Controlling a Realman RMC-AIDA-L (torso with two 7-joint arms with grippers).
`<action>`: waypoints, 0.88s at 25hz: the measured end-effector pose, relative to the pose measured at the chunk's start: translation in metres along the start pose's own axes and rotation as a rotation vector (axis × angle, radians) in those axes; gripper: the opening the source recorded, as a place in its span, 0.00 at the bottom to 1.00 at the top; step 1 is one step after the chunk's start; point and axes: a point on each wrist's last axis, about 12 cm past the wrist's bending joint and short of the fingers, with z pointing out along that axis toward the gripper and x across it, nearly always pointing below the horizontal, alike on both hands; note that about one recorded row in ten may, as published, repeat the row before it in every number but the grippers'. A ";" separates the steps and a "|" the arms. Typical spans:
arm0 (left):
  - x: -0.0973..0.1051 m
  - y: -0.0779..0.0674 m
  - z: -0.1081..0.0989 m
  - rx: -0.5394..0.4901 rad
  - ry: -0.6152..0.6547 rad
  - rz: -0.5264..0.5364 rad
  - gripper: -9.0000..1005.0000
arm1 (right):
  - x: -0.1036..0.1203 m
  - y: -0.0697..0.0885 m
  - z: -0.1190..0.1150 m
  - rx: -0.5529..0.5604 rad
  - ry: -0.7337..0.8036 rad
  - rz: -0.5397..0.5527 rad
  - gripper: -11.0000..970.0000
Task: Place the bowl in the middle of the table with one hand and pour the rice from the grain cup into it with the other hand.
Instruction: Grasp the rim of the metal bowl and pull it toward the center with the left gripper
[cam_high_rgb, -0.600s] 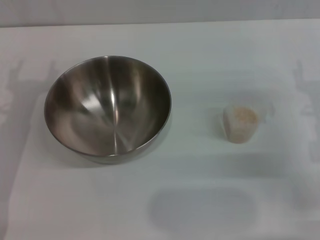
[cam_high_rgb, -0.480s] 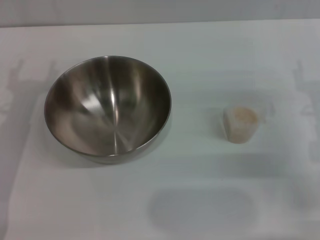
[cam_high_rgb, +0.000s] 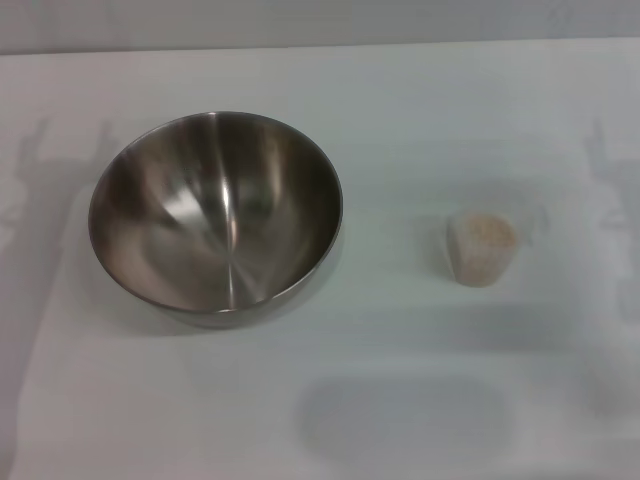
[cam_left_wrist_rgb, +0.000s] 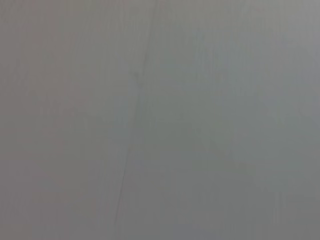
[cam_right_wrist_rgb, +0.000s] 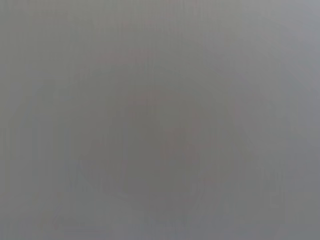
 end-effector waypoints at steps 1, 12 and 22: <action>0.000 0.000 0.000 0.000 -0.001 -0.001 0.83 | 0.000 0.000 0.000 0.000 0.000 -0.002 0.65; -0.030 -0.002 0.079 -0.091 0.130 -0.119 0.81 | 0.000 -0.001 0.005 -0.003 -0.007 -0.008 0.65; -0.101 -0.022 0.126 -0.118 0.459 -0.111 0.79 | -0.001 0.000 0.010 -0.007 -0.015 -0.010 0.65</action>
